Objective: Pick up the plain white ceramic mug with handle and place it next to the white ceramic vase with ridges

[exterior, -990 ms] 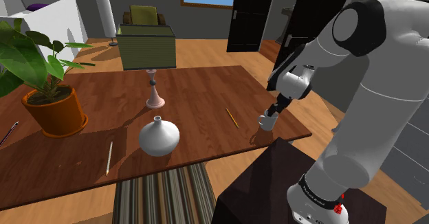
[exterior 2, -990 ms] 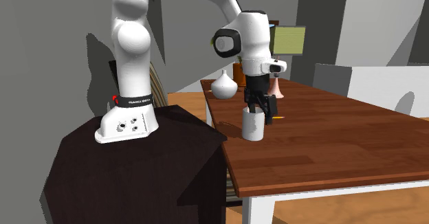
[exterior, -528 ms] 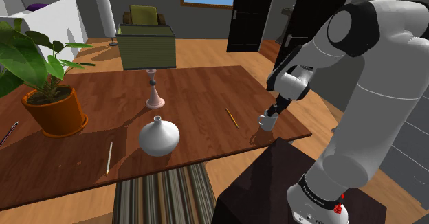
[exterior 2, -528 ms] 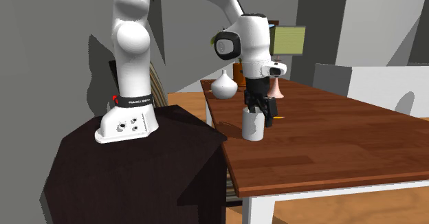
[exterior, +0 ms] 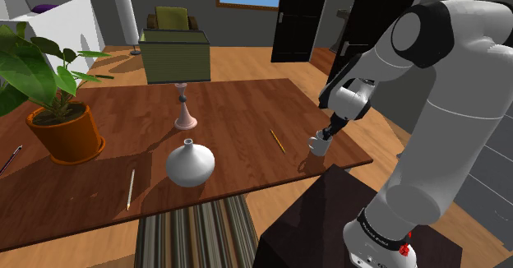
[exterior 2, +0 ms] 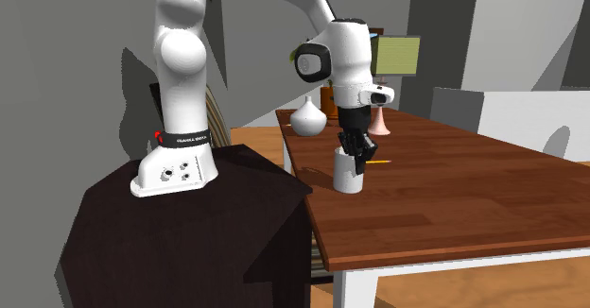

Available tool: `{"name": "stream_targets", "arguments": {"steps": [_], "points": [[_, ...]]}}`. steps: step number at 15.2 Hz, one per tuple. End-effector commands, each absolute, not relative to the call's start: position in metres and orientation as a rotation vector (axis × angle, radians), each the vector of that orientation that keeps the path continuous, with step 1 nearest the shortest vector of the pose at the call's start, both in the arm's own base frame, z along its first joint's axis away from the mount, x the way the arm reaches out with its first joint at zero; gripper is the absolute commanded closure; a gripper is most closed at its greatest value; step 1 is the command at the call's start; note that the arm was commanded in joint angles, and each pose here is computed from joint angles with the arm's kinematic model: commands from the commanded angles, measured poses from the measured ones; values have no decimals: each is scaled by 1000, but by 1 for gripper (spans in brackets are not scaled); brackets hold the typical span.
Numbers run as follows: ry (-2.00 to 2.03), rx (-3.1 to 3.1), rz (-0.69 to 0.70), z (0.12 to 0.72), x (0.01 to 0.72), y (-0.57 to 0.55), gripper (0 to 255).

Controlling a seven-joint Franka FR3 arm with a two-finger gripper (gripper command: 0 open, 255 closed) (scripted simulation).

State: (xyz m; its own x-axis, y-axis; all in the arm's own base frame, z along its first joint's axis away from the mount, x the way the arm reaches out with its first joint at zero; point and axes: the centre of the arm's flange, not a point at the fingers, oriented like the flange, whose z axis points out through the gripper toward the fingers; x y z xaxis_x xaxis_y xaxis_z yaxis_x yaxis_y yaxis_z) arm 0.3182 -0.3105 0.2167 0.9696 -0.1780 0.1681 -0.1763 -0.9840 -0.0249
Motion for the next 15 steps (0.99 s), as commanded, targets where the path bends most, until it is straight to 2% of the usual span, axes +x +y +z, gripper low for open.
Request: {"name": "stream_targets", "arguments": {"steps": [1,4,15], "points": [[280,-3108,-267,217,318,-311,255],[280,-3108,-267,217,318,-311,255],[280,-3108,-267,275,318,-311,255]]}}
